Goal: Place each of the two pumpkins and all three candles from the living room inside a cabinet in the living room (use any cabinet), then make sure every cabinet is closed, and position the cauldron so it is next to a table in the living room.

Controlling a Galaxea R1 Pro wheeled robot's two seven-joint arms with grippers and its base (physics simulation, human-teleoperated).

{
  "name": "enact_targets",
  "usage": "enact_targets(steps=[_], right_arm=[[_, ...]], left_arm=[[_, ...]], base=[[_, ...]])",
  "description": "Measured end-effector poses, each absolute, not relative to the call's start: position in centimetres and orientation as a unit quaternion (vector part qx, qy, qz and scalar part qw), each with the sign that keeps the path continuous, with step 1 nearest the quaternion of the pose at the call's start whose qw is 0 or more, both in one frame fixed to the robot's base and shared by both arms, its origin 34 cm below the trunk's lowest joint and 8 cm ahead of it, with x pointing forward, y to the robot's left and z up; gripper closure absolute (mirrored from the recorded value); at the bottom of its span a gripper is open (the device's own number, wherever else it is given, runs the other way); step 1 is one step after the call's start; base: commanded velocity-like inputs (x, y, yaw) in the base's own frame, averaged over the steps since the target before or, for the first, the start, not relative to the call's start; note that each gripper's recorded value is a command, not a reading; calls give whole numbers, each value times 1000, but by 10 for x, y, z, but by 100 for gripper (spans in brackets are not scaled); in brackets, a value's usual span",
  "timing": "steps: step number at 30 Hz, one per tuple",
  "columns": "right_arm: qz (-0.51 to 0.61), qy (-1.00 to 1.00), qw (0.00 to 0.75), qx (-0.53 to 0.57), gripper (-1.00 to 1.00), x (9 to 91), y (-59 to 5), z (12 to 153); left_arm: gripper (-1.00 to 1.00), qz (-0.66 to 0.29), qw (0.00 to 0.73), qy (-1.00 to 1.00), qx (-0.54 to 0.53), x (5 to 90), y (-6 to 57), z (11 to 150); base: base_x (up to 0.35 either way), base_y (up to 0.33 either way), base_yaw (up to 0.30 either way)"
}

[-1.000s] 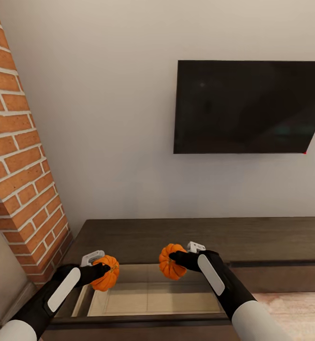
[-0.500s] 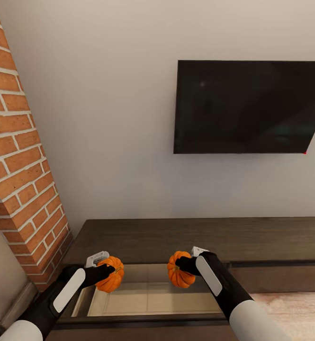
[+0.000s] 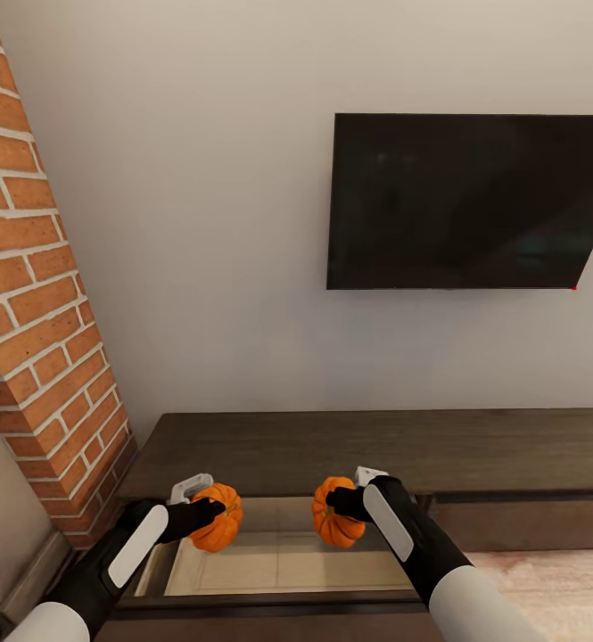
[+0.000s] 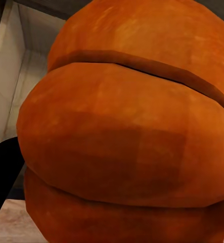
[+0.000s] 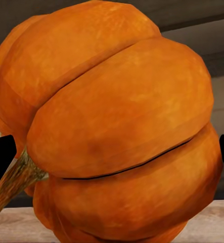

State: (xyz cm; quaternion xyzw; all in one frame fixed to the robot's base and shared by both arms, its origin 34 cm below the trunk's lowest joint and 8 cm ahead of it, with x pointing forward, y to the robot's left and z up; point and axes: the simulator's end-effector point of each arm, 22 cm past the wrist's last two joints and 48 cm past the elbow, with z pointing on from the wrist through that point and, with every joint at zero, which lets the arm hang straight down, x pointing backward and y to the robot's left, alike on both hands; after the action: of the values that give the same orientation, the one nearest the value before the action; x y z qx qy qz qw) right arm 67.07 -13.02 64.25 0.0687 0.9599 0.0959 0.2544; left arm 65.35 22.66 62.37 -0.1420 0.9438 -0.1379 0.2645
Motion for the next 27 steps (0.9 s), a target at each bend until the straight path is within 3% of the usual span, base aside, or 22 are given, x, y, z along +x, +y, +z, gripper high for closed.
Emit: enact_targets(steps=[8, 27], right_arm=[[92, 960, 256, 65, 100, 671, -130, 641], [89, 960, 259, 63, 100, 671, -130, 641]], left_arm=[[100, -112, 205, 961, -145, 626, 204, 581], [100, -100, 217, 964, -117, 634, 190, 586]], base=[[0, 0, 0], [0, 0, 0]])
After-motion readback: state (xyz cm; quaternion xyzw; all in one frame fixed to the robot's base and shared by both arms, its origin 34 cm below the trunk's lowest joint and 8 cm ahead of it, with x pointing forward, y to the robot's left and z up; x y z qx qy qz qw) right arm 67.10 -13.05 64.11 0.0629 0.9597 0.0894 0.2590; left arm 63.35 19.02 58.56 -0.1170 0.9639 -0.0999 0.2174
